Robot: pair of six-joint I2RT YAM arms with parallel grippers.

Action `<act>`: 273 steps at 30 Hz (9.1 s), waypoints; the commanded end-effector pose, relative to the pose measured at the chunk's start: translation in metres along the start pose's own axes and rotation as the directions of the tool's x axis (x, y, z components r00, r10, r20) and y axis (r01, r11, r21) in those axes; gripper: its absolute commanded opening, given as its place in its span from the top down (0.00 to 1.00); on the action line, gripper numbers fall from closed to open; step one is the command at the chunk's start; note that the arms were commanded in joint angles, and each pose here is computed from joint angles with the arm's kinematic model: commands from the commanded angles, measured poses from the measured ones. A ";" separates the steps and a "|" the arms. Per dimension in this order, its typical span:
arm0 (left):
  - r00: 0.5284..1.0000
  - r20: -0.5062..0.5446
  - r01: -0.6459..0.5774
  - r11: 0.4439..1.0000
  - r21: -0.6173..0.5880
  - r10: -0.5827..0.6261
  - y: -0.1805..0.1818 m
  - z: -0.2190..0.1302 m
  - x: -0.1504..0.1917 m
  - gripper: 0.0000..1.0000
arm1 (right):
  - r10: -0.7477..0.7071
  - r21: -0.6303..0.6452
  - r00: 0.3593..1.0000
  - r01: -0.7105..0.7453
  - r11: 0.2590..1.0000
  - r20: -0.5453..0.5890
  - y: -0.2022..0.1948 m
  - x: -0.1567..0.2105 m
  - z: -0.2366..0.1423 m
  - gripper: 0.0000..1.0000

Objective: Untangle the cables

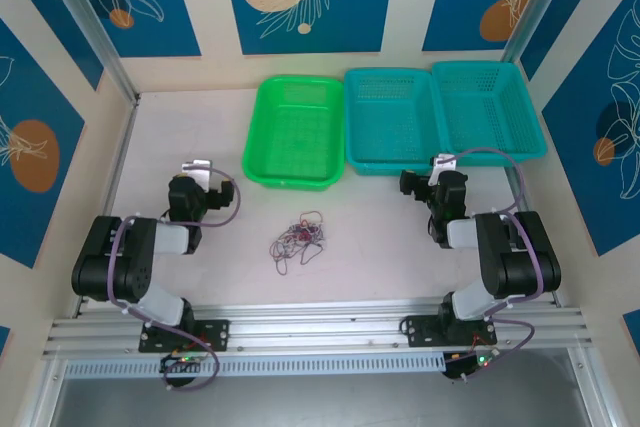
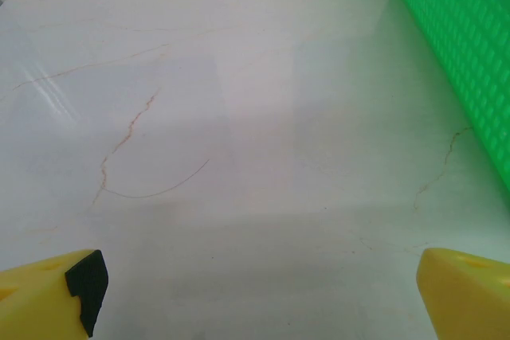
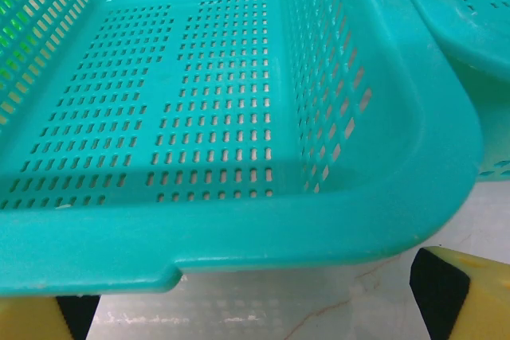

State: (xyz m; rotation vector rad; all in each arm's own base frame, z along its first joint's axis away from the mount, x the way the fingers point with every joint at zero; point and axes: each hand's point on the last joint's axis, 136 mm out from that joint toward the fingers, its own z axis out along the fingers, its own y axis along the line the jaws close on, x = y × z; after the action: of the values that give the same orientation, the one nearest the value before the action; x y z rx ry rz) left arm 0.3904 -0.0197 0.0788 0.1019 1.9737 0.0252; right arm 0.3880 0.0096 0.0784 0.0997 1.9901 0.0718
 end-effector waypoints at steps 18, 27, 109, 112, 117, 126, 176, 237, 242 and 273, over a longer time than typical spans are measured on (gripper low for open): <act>1.000 0.031 -0.001 1.000 0.000 0.001 0.000 0.000 -0.010 0.00 | 0.000 -0.004 0.994 0.000 1.000 0.106 0.002 -0.035 -0.018 0.01; 1.000 0.029 -0.001 1.000 0.001 0.001 0.000 0.000 -0.010 0.00 | 0.262 -0.153 0.952 -0.286 0.946 -0.158 0.035 -0.085 -0.130 0.01; 0.558 -0.732 0.365 0.908 -0.206 -0.391 -0.030 -0.142 0.010 1.00 | -0.051 -0.082 0.550 -0.032 0.996 -0.834 0.136 0.109 -0.144 0.79; 0.572 -0.709 0.380 0.899 -0.216 -0.412 -0.015 -0.134 -0.002 1.00 | 0.062 0.018 0.532 -0.087 0.996 -0.845 0.113 0.111 -0.148 0.78; 0.585 -0.675 0.388 0.886 -0.254 -0.449 0.009 -0.128 -0.017 1.00 | 0.238 0.204 0.529 -0.122 0.971 -0.815 0.074 0.109 -0.156 0.78; 0.620 -0.562 0.390 0.836 -0.385 -0.548 0.068 -0.141 -0.049 1.00 | 0.578 0.561 0.479 -0.195 0.804 -0.661 0.001 0.120 -0.178 0.74; 0.850 -0.219 0.527 0.777 0.344 -0.479 -0.106 -0.017 -0.384 1.00 | 0.549 0.362 0.608 -0.413 0.835 -0.574 0.021 0.057 -0.169 0.77; 0.873 -0.402 0.482 0.614 0.625 -0.276 -0.147 -0.220 -0.198 0.04 | 0.222 -0.185 0.656 -0.491 0.851 -0.721 0.115 0.025 -0.157 0.76; 0.942 -0.321 0.318 0.576 0.753 -0.101 -0.195 -0.222 -0.178 0.05 | 0.404 0.226 0.609 -0.350 0.909 -0.683 0.053 0.046 -0.157 0.31; 0.901 -0.159 -0.031 0.426 0.904 0.404 -0.290 -0.207 -0.122 0.10 | -0.248 -0.590 0.699 -0.299 0.750 -0.670 0.192 0.017 -0.160 1.00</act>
State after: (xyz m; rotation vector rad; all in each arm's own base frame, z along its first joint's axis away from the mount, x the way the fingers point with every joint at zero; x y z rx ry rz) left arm 0.2402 -0.3098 0.2579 1.0082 2.1259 -0.9365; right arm 0.2598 0.1703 0.1130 -0.1580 2.7587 0.7981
